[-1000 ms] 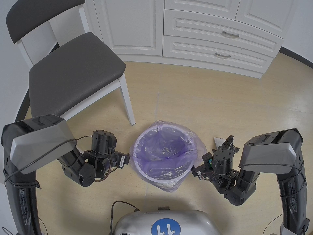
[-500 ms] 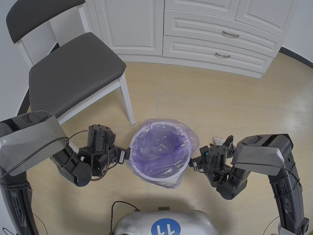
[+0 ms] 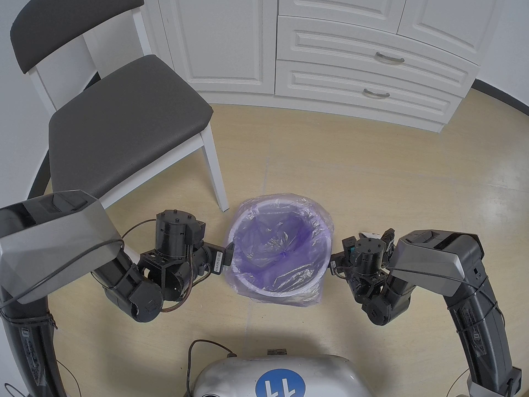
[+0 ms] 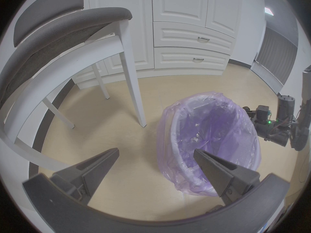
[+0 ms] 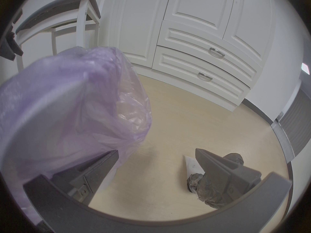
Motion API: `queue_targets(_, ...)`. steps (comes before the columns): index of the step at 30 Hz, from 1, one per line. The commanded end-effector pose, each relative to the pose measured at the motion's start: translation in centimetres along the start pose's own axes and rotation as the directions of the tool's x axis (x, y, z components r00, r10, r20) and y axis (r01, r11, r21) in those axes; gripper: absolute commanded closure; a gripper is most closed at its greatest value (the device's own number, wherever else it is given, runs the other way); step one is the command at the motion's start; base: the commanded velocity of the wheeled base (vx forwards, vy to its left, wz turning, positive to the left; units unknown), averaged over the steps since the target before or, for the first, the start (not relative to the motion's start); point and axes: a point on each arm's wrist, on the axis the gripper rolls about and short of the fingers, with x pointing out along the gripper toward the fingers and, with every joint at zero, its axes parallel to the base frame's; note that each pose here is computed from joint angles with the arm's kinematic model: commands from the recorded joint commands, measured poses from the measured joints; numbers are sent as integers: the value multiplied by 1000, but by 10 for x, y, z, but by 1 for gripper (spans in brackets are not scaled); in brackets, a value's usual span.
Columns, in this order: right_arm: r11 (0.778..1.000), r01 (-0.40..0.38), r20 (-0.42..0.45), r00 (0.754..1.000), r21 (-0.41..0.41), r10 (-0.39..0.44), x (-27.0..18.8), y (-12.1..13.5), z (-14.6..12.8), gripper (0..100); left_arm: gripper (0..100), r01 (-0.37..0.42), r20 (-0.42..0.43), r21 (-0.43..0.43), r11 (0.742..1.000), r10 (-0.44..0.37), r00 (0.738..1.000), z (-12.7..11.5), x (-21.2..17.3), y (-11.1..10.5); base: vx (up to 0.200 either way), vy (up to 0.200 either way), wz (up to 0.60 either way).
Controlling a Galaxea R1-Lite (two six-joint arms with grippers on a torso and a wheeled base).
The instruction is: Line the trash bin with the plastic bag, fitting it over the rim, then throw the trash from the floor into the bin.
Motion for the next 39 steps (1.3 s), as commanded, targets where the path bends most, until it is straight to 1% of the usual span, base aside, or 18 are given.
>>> queue_targets(1, 1000, 20, -5, 1000, 4, -20, 10, -3, -12, 0, 0, 12, -6, 5, 1000, -12, 1000, -3, 0, -6, 0, 0, 0)
queue_targets(7, 999, 42, -33, 999, -9, -43, 3, -23, -4, 0, 0, 17, -10, 8, 1000, -17, 1000, -5, -2, -7, 0, 0, 0)
queue_targets(10, 999, 40, -76, 996, -26, -42, -14, -40, 12, 0, 0, 20, -8, 10, 1000, -20, 1000, -4, -3, -7, 0, 0, 0)
queue_targets(15, 999, 44, -60, 997, -19, -45, -31, -53, 37, 0, 0, 15, 4, 4, 1000, -15, 1000, 1, -9, -4, 0, 0, 0)
queue_targets(18, 998, 55, -60, 997, -18, -56, -34, -61, 46, 0, 0, 15, 19, -2, 1000, -15, 1000, 6, -14, -1, 0, 0, 0)
queue_targets(19, 998, 51, -70, 996, -25, -52, -39, -68, 67, 0, 0, 12, 59, -13, 1000, -11, 998, 16, -22, 2, 0, 0, 0)
queue_targets(21, 999, 31, -88, 996, -36, -34, -44, -71, 88, 0, 0, 30, 114, -26, 999, -26, 993, 25, -33, 5, 0, 0, 0)
queue_targets(23, 999, 9, -102, 995, -46, -14, -48, -70, 108, 0, 0, 72, 161, -30, 997, -66, 985, 31, -46, 8, 0, 0, 0)
queue_targets(25, 999, -13, -106, 994, -53, 8, -53, -68, 131, 0, 0, 103, 199, -31, 994, -95, 975, 37, -59, 12, 0, 0, 0)
queue_targets(28, 996, -61, -129, 990, -72, 51, -65, -65, 168, 0, 0, 113, 243, -38, 993, -100, 965, 48, -74, 23, 0, 0, 0)
queue_targets(29, 996, -61, -129, 990, -72, 51, -65, -65, 168, 0, 0, 113, 243, -38, 993, -100, 965, 48, -74, 23, 0, 0, 0)
queue_targets(30, 990, -107, -159, 983, -93, 91, -78, -60, 194, 0, 0, 129, 266, -39, 991, -115, 957, 53, -79, 29, 0, 0, 0)
queue_targets(31, 990, -107, -159, 983, -93, 91, -78, -60, 194, 0, 0, 129, 266, -39, 991, -115, 957, 53, -79, 29, 0, 0, 0)
queue_targets(32, 983, -146, -196, 973, -115, 122, -89, -57, 212, 0, 0, 163, 292, -34, 986, -147, 945, 57, -86, 34, 0, 0, 0)
queue_targets(35, 972, -188, -225, 962, -138, 154, -98, -50, 226, 0, 0, 192, 319, -26, 981, -174, 932, 59, -92, 38, 0, 0, 0)
queue_targets(36, 959, -226, -245, 953, -170, 181, -105, -42, 236, 0, 0, 212, 343, -23, 977, -191, 919, 60, -95, 40, 0, 0, 0)
queue_targets(37, 955, -235, -249, 950, -183, 186, -107, -40, 239, 0, 0, 213, 349, -21, 977, -192, 917, 61, -96, 41, 0, 0, 0)
queue_targets(39, 929, -276, -276, 939, -247, 206, -115, -31, 247, 0, 0, 208, 370, -24, 978, -185, 910, 63, -97, 42, 0, 0, 0)
